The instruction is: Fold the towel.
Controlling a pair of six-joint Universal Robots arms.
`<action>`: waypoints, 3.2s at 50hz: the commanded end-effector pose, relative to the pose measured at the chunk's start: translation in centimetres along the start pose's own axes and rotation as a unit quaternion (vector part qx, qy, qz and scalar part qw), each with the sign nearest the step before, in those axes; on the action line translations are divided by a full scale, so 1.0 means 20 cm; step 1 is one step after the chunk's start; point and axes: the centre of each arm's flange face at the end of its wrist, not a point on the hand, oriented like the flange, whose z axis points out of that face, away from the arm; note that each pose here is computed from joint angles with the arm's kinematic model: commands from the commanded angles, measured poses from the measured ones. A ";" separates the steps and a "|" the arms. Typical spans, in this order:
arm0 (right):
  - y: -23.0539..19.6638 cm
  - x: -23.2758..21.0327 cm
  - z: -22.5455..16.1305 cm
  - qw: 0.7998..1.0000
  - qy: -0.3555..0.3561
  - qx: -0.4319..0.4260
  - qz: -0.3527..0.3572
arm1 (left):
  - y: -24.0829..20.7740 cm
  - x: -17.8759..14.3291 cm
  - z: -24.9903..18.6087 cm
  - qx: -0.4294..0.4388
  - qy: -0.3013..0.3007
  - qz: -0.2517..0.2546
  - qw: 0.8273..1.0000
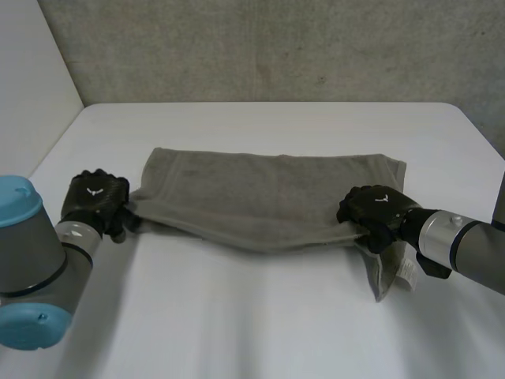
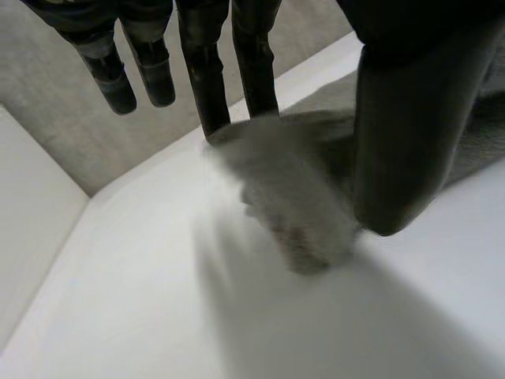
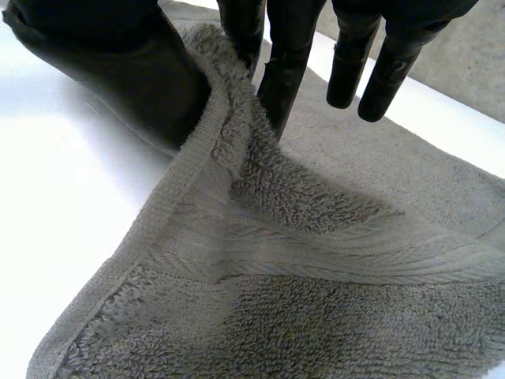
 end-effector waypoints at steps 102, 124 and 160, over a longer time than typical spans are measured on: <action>0.04 -0.01 0.01 1.000 -0.003 -0.008 0.005 | 0.07 0.14 0.09 0.024 0.030 0.087 0.995; -0.24 0.22 -0.22 0.992 0.093 0.076 0.024 | -0.43 -0.11 -0.12 0.157 -0.015 -0.015 0.987; 0.13 0.25 -0.12 0.987 0.154 -0.054 0.006 | -0.04 -0.08 -0.08 0.017 0.033 -0.023 0.999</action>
